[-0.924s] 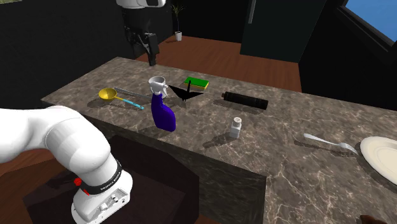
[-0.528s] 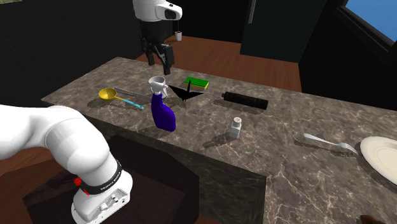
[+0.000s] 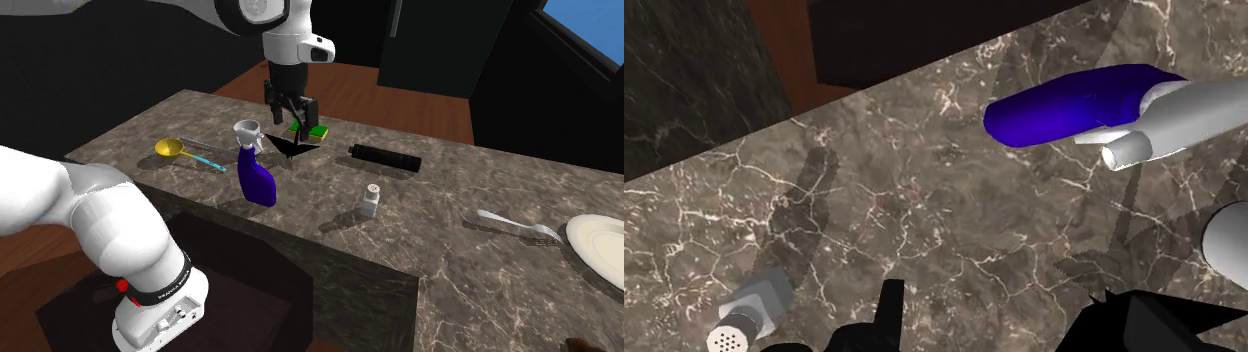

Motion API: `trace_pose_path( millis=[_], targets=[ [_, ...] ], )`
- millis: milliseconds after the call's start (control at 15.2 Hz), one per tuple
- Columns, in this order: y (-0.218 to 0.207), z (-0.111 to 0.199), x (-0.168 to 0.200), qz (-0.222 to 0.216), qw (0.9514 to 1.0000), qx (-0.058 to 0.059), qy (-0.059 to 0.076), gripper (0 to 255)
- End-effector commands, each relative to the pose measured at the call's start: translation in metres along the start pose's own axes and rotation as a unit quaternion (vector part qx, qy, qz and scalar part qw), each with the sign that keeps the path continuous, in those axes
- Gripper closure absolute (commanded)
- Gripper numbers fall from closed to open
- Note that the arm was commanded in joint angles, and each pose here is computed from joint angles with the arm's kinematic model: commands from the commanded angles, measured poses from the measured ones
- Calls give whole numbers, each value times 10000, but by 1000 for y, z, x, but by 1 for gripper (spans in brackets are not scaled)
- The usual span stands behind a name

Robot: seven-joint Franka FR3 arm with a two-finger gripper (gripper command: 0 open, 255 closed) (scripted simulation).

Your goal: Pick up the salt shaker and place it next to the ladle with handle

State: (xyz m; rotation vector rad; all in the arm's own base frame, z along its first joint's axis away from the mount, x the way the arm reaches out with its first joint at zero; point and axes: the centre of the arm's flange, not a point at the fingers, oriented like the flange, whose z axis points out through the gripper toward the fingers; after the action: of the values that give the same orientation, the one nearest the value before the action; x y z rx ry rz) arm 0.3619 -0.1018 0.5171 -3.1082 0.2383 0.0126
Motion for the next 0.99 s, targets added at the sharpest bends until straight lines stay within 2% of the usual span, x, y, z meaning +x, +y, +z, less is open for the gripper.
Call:
trace_pose_path(
  millis=[0, 924],
  targets=[
    [16, 13, 13, 40, 10000, -11, 20, 0],
    [157, 92, 97, 339, 9993, -55, 111, 0]
  ],
)
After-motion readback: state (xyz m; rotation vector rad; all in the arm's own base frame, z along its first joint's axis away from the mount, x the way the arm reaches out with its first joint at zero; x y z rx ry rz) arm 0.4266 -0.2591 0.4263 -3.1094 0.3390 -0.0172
